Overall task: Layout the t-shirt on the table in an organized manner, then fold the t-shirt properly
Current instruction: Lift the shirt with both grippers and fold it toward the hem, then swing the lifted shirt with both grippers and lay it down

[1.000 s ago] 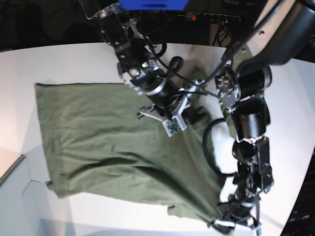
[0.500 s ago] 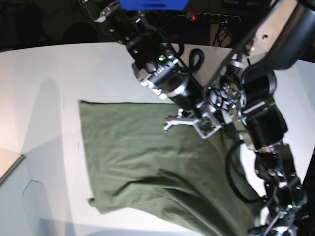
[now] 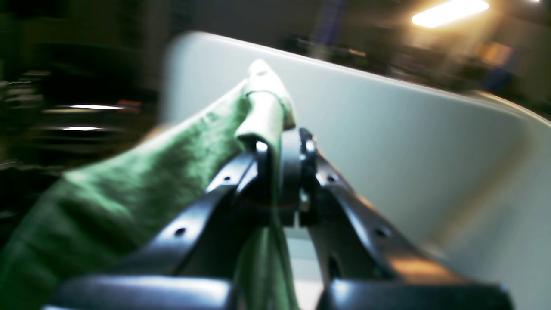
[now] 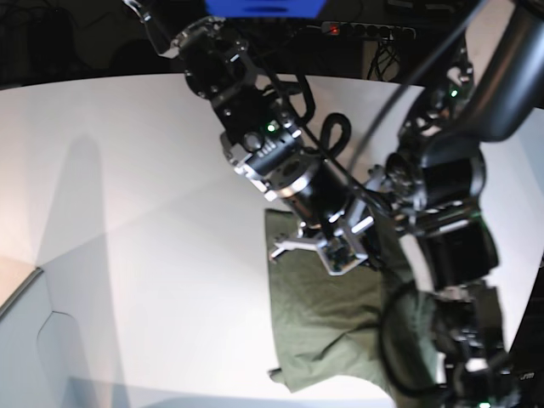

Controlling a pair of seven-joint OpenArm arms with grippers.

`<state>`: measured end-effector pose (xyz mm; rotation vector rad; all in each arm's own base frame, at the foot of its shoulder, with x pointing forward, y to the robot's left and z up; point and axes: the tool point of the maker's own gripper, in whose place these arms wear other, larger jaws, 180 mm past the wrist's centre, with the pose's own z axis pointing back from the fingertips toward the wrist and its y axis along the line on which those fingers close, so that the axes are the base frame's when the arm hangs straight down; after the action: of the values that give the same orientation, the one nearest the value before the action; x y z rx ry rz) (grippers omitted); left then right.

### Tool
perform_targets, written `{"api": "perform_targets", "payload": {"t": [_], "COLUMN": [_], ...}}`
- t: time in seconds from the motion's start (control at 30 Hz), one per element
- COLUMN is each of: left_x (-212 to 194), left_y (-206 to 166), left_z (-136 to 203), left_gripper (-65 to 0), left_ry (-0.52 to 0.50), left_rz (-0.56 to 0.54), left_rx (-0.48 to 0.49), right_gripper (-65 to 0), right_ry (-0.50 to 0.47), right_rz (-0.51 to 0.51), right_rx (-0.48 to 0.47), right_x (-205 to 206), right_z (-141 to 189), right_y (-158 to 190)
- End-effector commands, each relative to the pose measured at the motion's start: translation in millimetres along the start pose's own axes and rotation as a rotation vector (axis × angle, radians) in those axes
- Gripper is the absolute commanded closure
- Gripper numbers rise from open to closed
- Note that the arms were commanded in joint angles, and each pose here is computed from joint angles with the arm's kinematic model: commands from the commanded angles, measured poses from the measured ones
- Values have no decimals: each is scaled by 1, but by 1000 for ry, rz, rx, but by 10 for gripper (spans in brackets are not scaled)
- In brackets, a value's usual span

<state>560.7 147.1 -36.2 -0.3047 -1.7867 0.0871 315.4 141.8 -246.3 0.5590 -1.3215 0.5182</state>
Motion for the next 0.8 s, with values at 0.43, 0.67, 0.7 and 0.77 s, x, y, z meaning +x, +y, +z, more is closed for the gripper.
{"api": "perform_targets", "payload": {"t": [0.43,0.67,0.7,0.77], "left_x": [-64,-83,-82,-82], "left_y": [-134,-144,-144,-145], "left_z": [-2,8,8,8], "left_gripper": [0,0,0,0], "left_ry": [121,154,154,153], "left_rz": [18,95,98,102], "left_rx": [-281,-312,-312,-314], "right_gripper": [0,0,0,0], "right_ry": [5,-24,-32,-42], "right_rz": [25,-84,-100,-131], "right_rx": [-327,-490,-507,-539], "right_x": [-8,-11,-11,-12], "right_z": [43,88,95,107], "right_y": [-147,-222,-231,-245]}}
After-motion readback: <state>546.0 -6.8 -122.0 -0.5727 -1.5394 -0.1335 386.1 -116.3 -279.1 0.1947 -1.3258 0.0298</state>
